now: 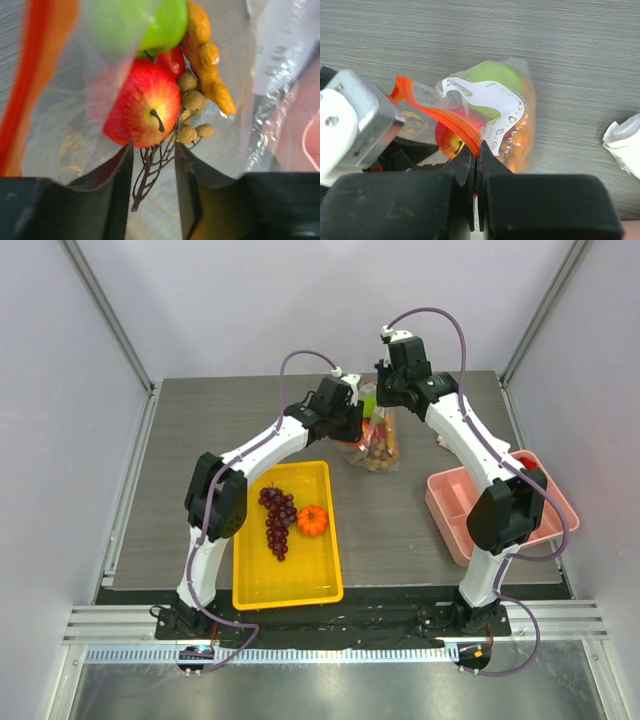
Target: Open the zip-top bag and remove the fake food
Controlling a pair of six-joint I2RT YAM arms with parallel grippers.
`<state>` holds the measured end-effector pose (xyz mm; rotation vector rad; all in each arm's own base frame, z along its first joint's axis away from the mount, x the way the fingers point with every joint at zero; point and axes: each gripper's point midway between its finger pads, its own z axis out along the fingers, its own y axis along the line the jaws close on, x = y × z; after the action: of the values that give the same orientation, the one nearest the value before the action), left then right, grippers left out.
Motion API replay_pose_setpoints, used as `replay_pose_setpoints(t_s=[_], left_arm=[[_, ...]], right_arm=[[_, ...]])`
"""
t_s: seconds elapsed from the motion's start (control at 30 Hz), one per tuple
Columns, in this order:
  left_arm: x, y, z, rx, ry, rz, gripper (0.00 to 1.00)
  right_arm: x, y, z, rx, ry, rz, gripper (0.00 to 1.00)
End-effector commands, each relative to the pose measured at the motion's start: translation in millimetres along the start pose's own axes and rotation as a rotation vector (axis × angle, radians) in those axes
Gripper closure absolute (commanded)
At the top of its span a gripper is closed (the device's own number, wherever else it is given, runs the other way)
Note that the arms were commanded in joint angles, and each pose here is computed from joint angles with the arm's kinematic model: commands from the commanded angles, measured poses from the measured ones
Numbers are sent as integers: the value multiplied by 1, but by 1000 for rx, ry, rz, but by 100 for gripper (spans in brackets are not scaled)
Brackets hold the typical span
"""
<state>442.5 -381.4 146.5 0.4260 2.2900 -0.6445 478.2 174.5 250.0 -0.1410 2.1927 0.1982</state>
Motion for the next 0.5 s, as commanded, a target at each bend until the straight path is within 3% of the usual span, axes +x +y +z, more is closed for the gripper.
replay_pose_setpoints(t_s=[0.0,0.13,0.23,0.27,0.4,0.47], left_arm=[[-13,21,8,-102,-48,-13,55],[-7,27,21,-117,-63,-36,40],[-7,32,32,-122,-98,-40,15],[-6,34,38,-114,-126,-42,1],[-11,40,48,-122,-173,-70,0],[0,46,62,-135,-134,-97,1]], right_arm=[[-27,7,-13,-26,-78,16,98],[-25,8,-12,-32,-74,15,99],[-25,10,-12,-39,-71,22,98],[-25,12,-12,-50,-70,22,99],[-23,15,-12,-63,-65,31,99],[-24,16,-13,-63,-68,32,99]])
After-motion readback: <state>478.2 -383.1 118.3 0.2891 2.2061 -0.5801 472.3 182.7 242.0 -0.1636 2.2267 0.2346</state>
